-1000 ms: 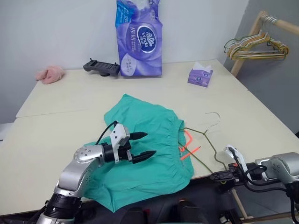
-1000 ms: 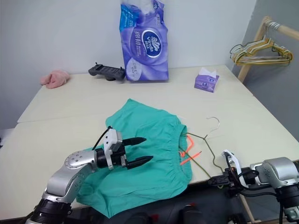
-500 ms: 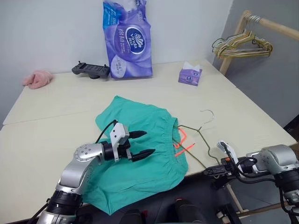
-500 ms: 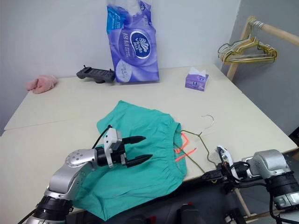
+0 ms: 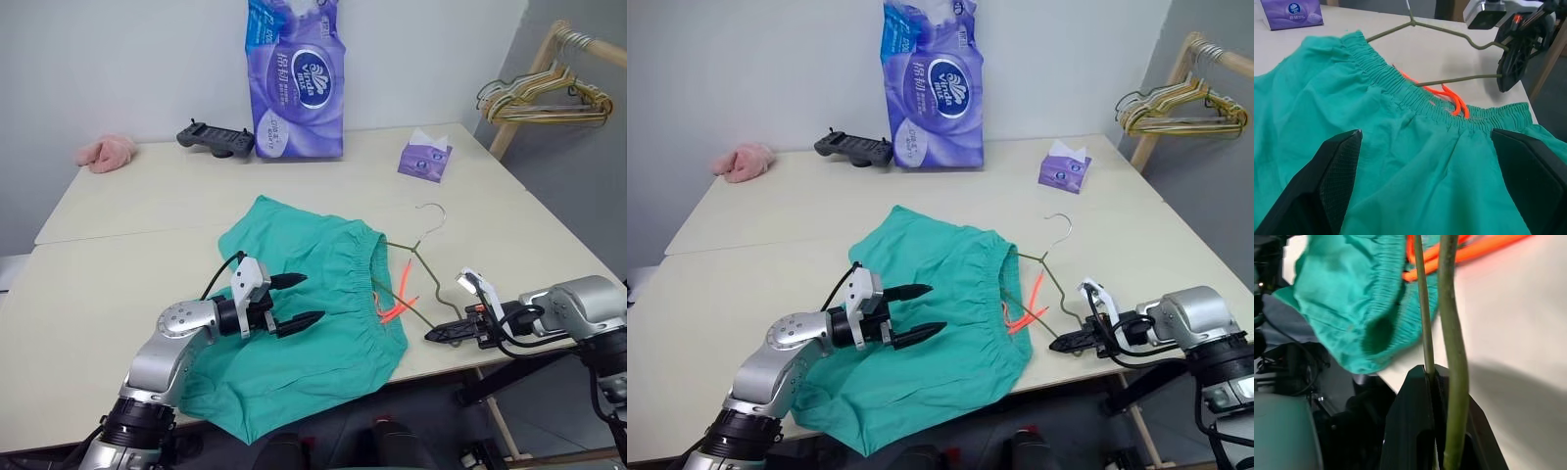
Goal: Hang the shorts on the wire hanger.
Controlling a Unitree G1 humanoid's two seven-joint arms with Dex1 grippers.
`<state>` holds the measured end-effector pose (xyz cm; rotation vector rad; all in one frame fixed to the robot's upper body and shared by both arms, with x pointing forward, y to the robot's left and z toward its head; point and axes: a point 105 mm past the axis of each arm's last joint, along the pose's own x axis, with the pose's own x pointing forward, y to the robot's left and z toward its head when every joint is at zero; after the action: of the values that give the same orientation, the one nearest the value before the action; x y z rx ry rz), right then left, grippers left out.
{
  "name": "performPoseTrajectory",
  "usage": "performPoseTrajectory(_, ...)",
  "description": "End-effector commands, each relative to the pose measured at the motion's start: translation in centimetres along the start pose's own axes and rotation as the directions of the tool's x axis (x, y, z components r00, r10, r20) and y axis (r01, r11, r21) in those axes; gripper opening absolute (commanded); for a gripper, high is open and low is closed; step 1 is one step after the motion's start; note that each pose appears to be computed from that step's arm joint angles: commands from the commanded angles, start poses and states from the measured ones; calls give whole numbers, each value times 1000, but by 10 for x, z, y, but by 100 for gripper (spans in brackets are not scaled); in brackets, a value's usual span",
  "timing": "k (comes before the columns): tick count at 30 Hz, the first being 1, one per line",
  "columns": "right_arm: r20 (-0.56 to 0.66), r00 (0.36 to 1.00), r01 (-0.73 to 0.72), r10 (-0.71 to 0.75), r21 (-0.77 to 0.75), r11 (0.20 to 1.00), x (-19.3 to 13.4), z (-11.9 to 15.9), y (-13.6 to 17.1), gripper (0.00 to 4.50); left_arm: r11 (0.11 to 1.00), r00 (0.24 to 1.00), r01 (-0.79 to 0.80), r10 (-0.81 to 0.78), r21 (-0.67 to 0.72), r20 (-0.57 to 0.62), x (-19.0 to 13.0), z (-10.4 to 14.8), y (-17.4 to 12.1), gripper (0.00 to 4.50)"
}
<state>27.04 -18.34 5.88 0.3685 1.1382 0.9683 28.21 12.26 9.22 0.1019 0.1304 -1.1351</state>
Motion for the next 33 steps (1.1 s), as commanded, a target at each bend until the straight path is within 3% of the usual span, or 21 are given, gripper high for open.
performPoseTrajectory(1, 61, 996, 67, -62, -78, 995, -3, 24, -6, 0, 999, 1000, 1, -2, 46, 25, 1, 11, 1, 447)
performPoseTrajectory(9, 223, 959, 219, -175, -189, 957, -17, 75, -18, 0, 997, 1000, -2, 1, 80, 13, -4, 21, 13, 447)
performPoseTrajectory(16, 332, 909, 382, -251, -424, 821, -35, 115, -2, 0, 972, 998, -56, 52, 230, 24, -9, 73, 62, 447)
performPoseTrajectory(20, 435, 828, 560, -353, -626, 543, -46, 148, 13, 0, 912, 990, -134, 108, 388, 88, -13, 146, 101, 447)
performPoseTrajectory(25, 507, 771, 633, -385, -678, 375, -44, 166, 23, 0, 870, 966, -236, 162, 432, 202, -12, 210, 125, 447)
performPoseTrajectory(27, 573, 725, 683, -383, -672, 286, -44, 176, 27, 0, 831, 967, -252, 195, 496, 165, -10, 217, 134, 447)
performPoseTrajectory(28, 599, 703, 695, -385, -693, 191, -46, 180, 30, 0, 823, 974, -225, 192, 522, 118, -9, 213, 136, 447)
performPoseTrajectory(33, 662, 663, 710, -350, -704, 12, -52, 192, 45, 0, 831, 988, -115, 153, 545, -24, -7, 191, 141, 447)
